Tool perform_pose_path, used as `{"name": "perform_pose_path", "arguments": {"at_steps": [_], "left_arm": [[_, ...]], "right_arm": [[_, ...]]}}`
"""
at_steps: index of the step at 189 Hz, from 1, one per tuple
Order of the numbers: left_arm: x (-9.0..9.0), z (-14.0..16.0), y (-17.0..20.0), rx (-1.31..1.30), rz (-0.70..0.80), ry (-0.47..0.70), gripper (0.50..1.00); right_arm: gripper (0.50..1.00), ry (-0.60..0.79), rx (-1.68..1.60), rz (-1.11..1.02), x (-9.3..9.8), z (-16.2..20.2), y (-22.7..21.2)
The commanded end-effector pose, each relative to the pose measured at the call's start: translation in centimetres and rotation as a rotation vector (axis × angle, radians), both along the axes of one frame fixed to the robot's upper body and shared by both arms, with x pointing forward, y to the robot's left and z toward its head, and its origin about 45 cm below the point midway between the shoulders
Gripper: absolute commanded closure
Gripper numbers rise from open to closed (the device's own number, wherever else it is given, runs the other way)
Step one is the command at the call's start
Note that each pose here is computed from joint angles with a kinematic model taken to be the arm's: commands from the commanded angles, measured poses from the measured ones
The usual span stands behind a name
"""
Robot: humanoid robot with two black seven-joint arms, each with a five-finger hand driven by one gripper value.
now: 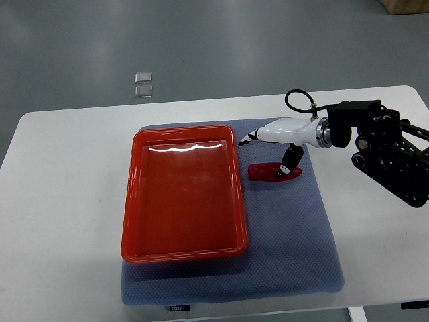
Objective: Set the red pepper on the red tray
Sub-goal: 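Move the right hand down over the red pepper beside the tray, then close the right hand fingers around the red pepper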
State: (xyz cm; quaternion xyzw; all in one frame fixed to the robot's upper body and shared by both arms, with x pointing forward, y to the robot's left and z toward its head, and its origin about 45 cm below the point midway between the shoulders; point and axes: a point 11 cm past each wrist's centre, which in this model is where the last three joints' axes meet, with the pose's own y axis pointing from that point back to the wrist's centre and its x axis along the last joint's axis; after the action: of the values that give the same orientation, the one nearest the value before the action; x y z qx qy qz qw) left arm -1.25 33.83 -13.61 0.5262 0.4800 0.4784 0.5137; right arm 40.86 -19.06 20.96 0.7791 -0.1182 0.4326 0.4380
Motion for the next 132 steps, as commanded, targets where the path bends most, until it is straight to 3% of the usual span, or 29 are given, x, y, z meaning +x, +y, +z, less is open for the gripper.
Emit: {"name": "perform_pose_path", "arguments": {"at_steps": [1,94,132], "left_arm": [[0.0,0.0,0.0,0.001,0.000,0.000,0.500],[0.0,0.0,0.0,-0.001,0.000,0.000,0.500],[0.0,0.0,0.0,-0.001,0.000,0.000,0.500]], "right_arm": [[0.587,-0.003,-0.023,-0.013,-0.3,-1.2,-0.7],[0.632,-0.012,-0.031,-0.053,-0.3,-2.0,-1.8],[0.685,-0.009,-0.056,-0.043,-0.6,-2.5,-1.7]]}}
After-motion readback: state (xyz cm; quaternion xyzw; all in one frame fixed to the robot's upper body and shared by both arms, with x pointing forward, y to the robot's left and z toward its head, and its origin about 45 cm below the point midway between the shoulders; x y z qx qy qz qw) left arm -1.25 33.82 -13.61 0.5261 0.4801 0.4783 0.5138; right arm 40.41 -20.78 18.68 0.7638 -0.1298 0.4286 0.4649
